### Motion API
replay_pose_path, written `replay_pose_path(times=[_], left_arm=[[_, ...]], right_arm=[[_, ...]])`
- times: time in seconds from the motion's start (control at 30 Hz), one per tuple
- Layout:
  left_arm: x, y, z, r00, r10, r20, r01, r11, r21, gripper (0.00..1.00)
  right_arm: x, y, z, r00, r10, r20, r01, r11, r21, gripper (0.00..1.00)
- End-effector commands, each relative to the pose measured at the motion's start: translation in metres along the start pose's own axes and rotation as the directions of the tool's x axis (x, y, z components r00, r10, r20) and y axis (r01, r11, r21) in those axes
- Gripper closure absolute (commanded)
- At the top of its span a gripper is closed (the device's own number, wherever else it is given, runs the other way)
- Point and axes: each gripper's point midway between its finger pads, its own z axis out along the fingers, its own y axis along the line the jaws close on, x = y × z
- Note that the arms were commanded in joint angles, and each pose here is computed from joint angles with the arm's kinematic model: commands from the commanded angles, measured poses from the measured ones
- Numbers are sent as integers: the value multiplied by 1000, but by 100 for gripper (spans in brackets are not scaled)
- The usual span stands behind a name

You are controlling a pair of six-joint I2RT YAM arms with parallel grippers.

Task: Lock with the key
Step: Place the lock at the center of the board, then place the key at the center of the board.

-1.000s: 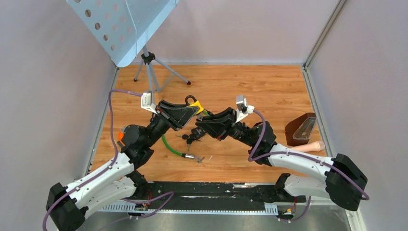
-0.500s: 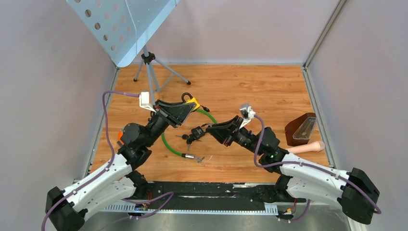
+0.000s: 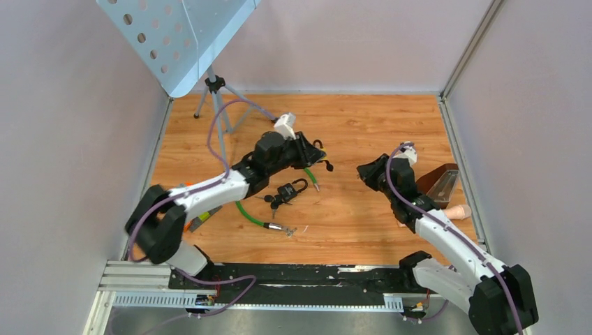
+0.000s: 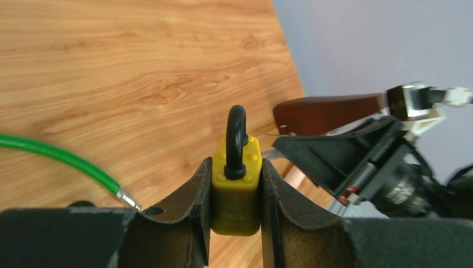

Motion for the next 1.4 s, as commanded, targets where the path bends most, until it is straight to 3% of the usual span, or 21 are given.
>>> replay_pose_path(times=[0.0, 0.1, 0.13, 0.17, 0.3, 0.5, 0.57, 0.63, 0.67, 0.73, 0.87, 0.93, 1.13, 1.37], left_arm=[[15, -25, 58, 995, 35, -97, -25, 995, 101, 100], [63, -16, 106, 972, 19, -233, 11, 992, 126, 100], [58, -30, 117, 974, 16, -224, 21, 986, 164, 100], [82, -18, 130, 961, 7, -275, 38, 987, 158, 100], [116, -25, 168, 930, -15, -368, 101, 971, 216, 100], [155, -26, 187, 897, -51, -439, 191, 941, 280, 100], [166, -18, 189, 889, -56, -455, 191, 947, 257, 95], [176, -2, 190, 884, -57, -463, 163, 968, 191, 79], [176, 3, 192, 890, -56, -453, 142, 977, 160, 62], [182, 15, 187, 879, -51, -473, 108, 990, 93, 45], [181, 24, 179, 881, -39, -472, 63, 997, 35, 20], [177, 25, 175, 886, -25, -463, 38, 999, 19, 14], [160, 38, 152, 908, 13, -419, -50, 996, -77, 11], [98, 19, 105, 948, 145, -285, -180, 978, -102, 9]], right_arm=[[-16, -35, 4, 995, 103, -15, -97, 974, 203, 100], [-23, -59, 11, 994, 105, -16, -95, 946, 310, 100], [-24, -67, 12, 994, 107, -16, -95, 934, 344, 100], [-26, -74, 14, 994, 108, -16, -94, 924, 371, 100], [-33, -99, 14, 996, 94, -9, -79, 884, 461, 100], [-29, -120, 15, 994, 111, -20, -85, 854, 514, 100], [-27, -126, 16, 992, 125, -19, -96, 840, 534, 100], [-26, -132, 17, 989, 151, -9, -121, 825, 552, 100], [-26, -135, 18, 986, 166, -6, -134, 819, 557, 100], [-24, -140, 20, 984, 181, -9, -143, 808, 571, 100], [-19, -147, 25, 979, 201, -24, -148, 791, 594, 100], [-15, -148, 27, 976, 213, -37, -150, 788, 597, 99], [-7, -147, 30, 970, 232, -65, -151, 796, 586, 76], [-23, -124, 20, 975, 215, -52, -157, 839, 520, 43]])
